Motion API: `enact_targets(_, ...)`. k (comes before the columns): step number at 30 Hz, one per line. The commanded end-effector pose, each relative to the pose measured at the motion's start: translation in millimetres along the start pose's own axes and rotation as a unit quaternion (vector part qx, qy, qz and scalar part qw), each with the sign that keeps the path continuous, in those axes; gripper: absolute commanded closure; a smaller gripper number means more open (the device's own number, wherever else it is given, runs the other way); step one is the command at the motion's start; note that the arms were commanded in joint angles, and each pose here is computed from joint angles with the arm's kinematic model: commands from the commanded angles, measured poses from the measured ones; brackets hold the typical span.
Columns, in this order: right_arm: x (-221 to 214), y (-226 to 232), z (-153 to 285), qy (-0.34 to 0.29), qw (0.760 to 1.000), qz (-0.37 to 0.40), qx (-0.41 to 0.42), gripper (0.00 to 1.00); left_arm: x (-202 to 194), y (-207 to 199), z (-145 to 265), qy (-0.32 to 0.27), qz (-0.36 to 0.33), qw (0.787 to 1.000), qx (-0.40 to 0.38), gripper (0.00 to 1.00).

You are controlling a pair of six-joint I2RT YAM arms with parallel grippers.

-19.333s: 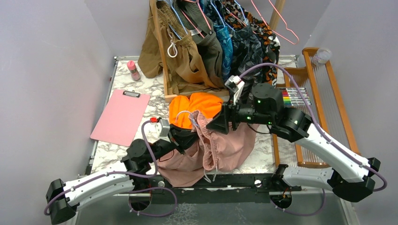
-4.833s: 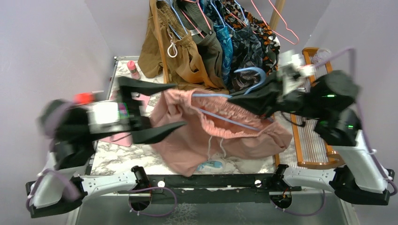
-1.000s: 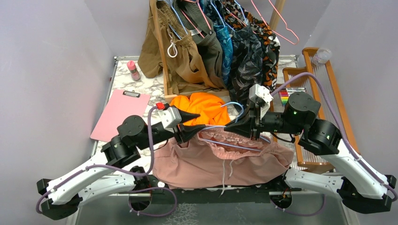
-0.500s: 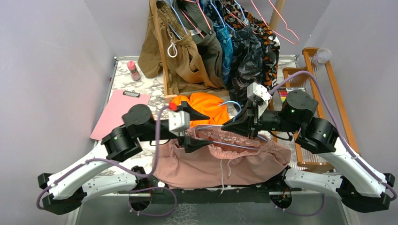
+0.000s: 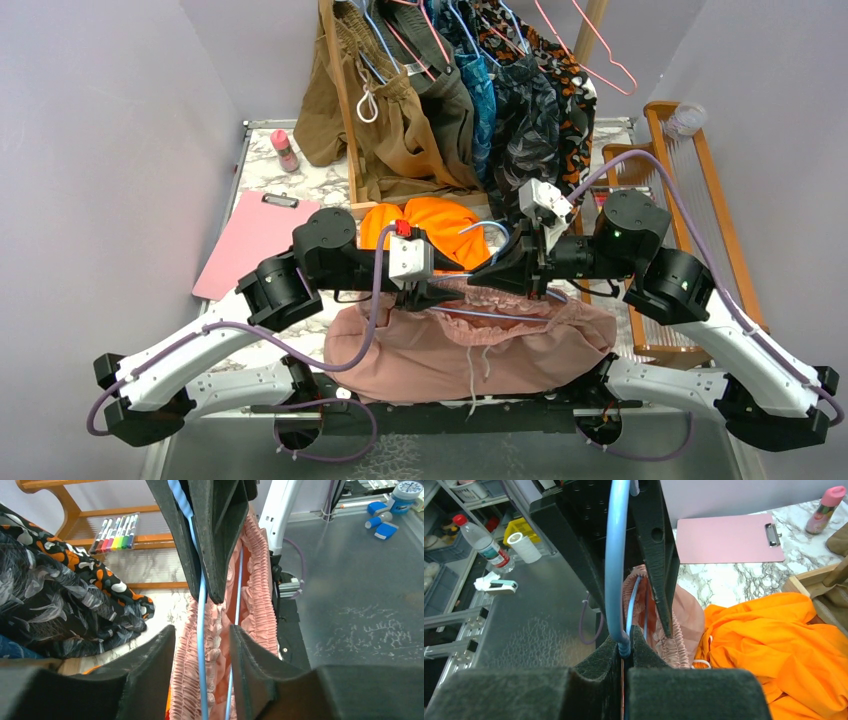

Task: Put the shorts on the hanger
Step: Hang the shorts on the hanger.

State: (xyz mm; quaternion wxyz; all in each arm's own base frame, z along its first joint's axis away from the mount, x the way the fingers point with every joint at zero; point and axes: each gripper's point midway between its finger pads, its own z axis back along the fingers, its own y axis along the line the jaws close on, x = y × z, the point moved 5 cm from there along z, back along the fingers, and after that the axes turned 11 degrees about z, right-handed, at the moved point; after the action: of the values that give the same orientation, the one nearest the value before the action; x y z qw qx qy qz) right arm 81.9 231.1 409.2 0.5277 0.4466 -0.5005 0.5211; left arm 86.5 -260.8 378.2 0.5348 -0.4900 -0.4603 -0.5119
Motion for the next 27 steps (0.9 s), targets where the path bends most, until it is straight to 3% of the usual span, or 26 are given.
enact_targets(1,11,5,2,-0.024,0.999,0.019,0.019,0.99,14,-5,0,-0.014,-0.023,0.999,-0.024,0.63)
enact_targets(8,9,7,3,-0.024,0.999,0.028,0.027,0.99,12,-4,-1,-0.015,-0.022,0.999,-0.021,1.0)
enact_targets(11,7,8,3,-0.017,0.999,0.018,0.031,0.99,13,-2,0,-0.021,-0.027,0.999,-0.011,1.0)
enact_targets(15,3,14,3,0.014,0.998,-0.005,0.058,0.61,15,-1,2,-0.028,-0.036,0.999,-0.004,1.0)
enact_targets(18,1,17,9,0.019,0.998,-0.012,0.053,0.48,17,-3,5,-0.033,-0.039,0.999,-0.005,1.0)
enact_targets(27,7,17,23,-0.022,0.999,-0.039,-0.007,0.45,13,-10,10,-0.045,-0.033,0.998,-0.017,1.0)
